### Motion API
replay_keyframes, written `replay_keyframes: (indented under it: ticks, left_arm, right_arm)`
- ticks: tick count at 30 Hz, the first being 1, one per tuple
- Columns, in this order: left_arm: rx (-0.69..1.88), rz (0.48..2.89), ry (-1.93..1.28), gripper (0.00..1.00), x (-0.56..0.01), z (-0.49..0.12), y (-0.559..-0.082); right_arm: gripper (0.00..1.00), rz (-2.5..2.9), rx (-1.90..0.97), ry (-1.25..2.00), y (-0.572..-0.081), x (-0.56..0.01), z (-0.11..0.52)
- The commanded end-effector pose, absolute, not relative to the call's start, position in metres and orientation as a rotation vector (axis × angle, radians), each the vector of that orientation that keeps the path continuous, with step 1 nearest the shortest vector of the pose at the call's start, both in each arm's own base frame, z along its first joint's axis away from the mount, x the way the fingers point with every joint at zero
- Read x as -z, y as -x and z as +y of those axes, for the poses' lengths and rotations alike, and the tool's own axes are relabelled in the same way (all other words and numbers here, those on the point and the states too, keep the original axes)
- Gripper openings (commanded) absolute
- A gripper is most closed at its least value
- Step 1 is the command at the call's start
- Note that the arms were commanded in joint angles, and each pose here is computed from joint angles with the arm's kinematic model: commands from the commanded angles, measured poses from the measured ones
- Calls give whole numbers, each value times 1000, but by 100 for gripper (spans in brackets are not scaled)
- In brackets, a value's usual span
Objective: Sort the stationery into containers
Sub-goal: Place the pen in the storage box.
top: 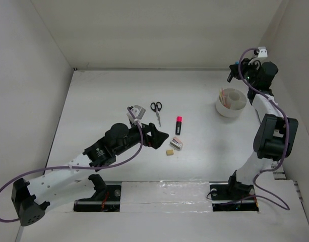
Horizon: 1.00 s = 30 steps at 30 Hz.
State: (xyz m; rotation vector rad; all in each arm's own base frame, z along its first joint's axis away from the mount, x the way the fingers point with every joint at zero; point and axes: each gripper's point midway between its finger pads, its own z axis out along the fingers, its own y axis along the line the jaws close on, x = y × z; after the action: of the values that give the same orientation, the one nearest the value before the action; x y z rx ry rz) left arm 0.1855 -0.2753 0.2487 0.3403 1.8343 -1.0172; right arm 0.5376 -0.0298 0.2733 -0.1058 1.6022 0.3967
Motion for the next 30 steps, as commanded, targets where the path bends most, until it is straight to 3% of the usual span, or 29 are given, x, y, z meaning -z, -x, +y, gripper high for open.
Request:
replay_keyframes:
  ticks: [1, 14, 30]
  left_arm:
    - [1039, 1813, -358, 100, -256, -283, -186]
    - [1043, 1806, -356, 100, -258, -284, -186]
    - [1043, 1806, -356, 100, -258, -284, -186]
  right_arm:
    - [0, 1543, -396, 168, -545, -295, -31]
    - [0, 1661, -402, 110, -554, -234, -46]
    - [0, 1710, -376, 90, -541, -206, -55]
